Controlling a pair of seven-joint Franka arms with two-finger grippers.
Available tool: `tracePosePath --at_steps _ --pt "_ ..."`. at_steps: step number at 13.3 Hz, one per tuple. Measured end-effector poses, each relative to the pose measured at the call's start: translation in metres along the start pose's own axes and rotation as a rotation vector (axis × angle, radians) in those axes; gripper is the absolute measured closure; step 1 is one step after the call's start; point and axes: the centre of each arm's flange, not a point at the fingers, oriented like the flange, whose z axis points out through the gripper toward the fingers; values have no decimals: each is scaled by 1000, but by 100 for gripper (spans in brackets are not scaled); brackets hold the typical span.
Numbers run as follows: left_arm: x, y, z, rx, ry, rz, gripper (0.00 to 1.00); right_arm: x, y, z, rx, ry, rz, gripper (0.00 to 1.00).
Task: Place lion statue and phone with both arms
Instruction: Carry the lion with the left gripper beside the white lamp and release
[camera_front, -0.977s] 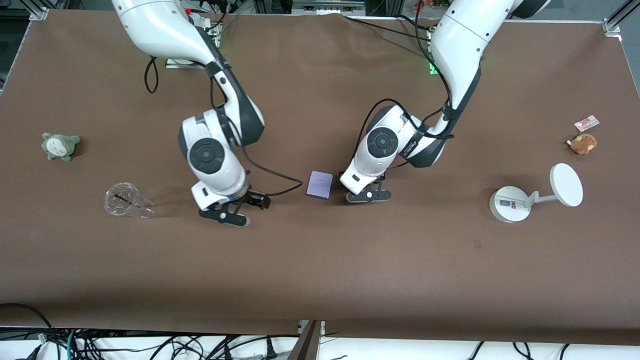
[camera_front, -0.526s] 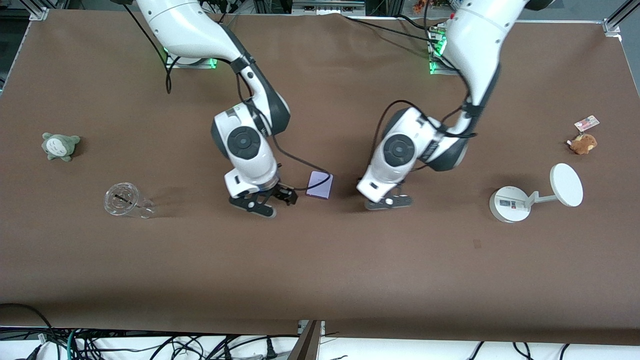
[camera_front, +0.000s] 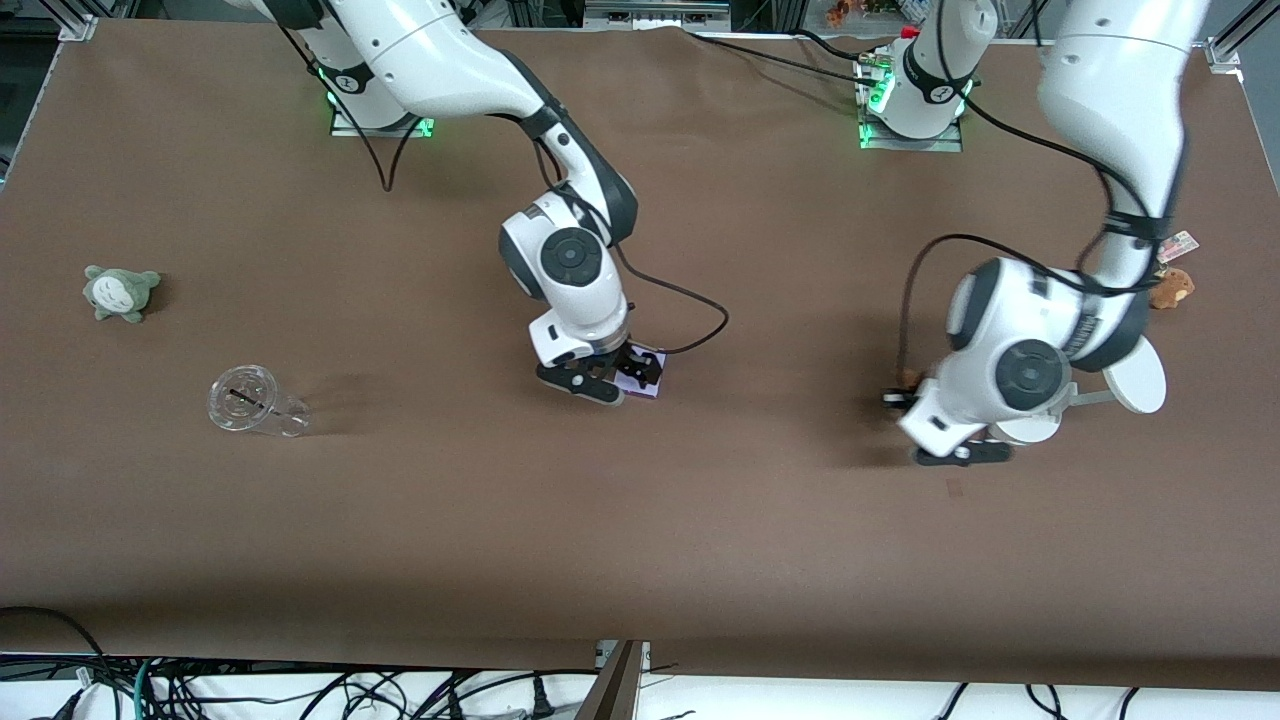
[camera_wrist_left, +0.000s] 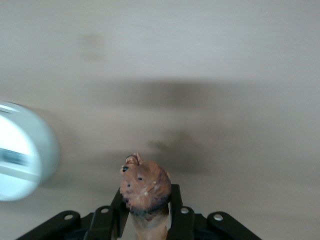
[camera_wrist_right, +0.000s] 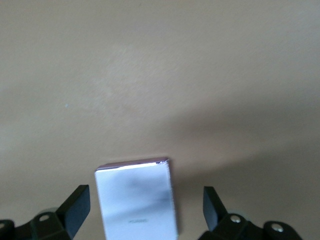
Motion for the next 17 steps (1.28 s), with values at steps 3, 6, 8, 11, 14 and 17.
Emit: tracePosePath --at_steps 3,6,8,11,14,17 --pt "8 -37 24 58 12 26 63 -10 -9 10 1 -2 7 0" --pt "14 -46 48 34 51 43 63 -23 -12 20 -10 -9 16 0" --pt "15 -45 51 28 58 46 63 -29 -13 28 -18 -14 23 0" --pt "15 -37 47 21 66 58 47 -34 -14 35 -23 -17 26 0" --pt "14 -32 32 18 82 64 19 -35 -17 37 -19 -15 46 0" --pt "10 -38 -18 33 116 54 0 -35 -17 39 -21 -15 53 0"
